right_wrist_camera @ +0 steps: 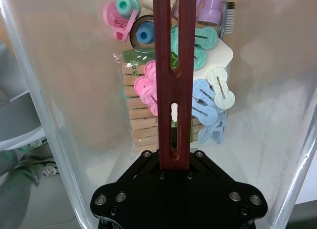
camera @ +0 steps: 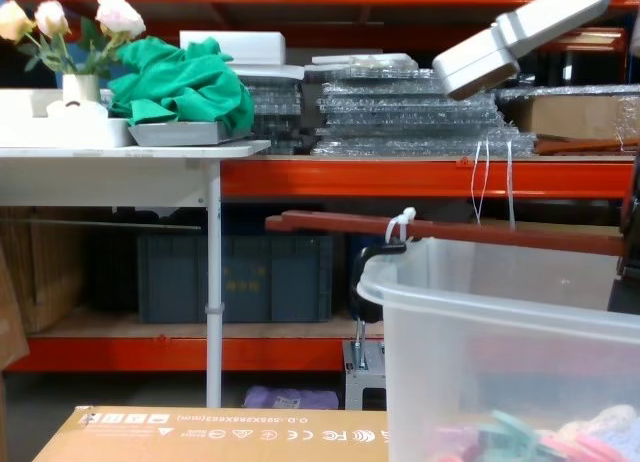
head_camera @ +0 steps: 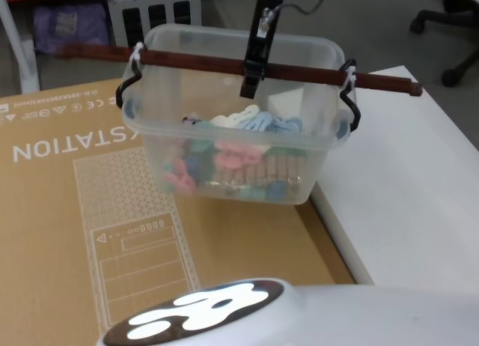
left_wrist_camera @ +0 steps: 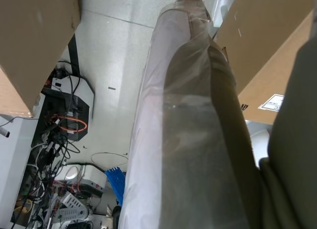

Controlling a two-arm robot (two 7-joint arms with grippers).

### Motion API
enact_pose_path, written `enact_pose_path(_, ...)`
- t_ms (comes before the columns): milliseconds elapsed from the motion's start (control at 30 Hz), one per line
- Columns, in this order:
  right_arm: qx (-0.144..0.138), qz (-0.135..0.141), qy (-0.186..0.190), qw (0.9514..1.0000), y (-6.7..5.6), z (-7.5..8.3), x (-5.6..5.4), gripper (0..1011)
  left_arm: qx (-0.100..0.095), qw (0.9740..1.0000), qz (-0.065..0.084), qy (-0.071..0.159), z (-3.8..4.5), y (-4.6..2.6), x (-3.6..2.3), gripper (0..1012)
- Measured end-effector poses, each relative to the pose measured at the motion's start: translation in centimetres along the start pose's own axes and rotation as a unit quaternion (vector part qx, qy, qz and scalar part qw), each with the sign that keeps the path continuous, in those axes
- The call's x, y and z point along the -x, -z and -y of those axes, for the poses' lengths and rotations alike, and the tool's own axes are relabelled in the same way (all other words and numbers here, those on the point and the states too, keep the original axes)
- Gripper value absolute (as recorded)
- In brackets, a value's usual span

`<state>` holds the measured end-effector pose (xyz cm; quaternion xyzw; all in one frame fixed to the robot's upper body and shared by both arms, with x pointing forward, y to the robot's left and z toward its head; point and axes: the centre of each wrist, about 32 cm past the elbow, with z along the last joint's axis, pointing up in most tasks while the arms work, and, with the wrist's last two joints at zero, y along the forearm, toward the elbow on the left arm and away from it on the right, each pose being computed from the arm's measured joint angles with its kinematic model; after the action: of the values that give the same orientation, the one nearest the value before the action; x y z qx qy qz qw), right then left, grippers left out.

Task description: Use one hand to grasp the basket and place it at the designated location.

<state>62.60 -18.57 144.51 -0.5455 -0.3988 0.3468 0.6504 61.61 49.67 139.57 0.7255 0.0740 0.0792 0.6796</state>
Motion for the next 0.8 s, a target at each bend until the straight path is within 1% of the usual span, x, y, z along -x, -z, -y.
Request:
enact_pose_path(67, -0.002, 0.005, -0.002, 1.0, 0.0, -0.2, -0.3, 0, 0.0, 1.0, 0.0, 0.0, 0.0, 0.04, 0.0, 0)
enact_pose_path(133, -0.006, 0.014, -0.003, 0.9999, -0.1, -0.5, -0.8, 1, 0.0, 1.0, 0.0, 0.0, 0.0, 0.0, 0.0, 0)
enact_pose_path(167, -0.011, 0.025, -0.004, 0.9996, -0.2, -0.8, -1.4, 0, 0.0, 1.0, 0.0, 0.0, 0.0, -0.02, 0.0, 0)
enact_pose_path(233, -0.016, 0.039, -0.005, 0.9991, -0.3, -1.1, -2.0, 0, 0.0, 1.0, 0.0, 0.0, 0.0, 0.04, 0.0, 0)
enact_pose_path(267, -0.021, 0.057, -0.007, 0.9981, -0.6, -1.5, -2.8, 1, 0.0, 1.0, 0.0, 0.0, 0.0, 0.0, 0.0, 0)
enact_pose_path(367, -0.026, 0.075, -0.009, 0.9968, -0.8, -2.0, -3.3, 0, 0.0, 1.0, -0.001, 0.0, 0.0, 0.04, 0.0, 0)
enact_pose_path(400, -0.029, 0.086, -0.01, 0.9958, -0.9, -2.3, -3.6, 0, 0.0, 1.0, 0.0, 0.0, 0.0, 0.04, 0.0, 0)
enact_pose_path(467, -0.033, 0.098, -0.012, 0.9945, -0.9, -2.8, -3.8, 1, 0.0, 1.0, 0.0, 0.0, 0.0, 0.01, 0.0, 0)
enact_pose_path(567, -0.048, 0.128, -0.019, 0.9904, -1.0, -4.4, -4.4, 1, 0.0, 1.0, 0.0, 0.0, 0.0, 0.0, 0.0, 0)
enact_pose_path(667, -0.056, 0.144, -0.023, 0.9877, -1.2, -5.2, -4.9, 1, 0.0, 1.0, 0.0, 0.0, 0.0, 0.01, 0.0, 0)
enact_pose_path(700, -0.06, 0.153, -0.027, 0.9861, -1.3, -5.7, -5.1, 1, 0.0, 1.0, 0.0, 0.0, 0.0, 0.03, 0.0, 0)
enact_pose_path(800, -0.063, 0.164, -0.032, 0.984, -1.5, -6.4, -5.5, 1, 0.0, 1.0, 0.0, 0.0, 0.0, 0.02, 0.0, 0)
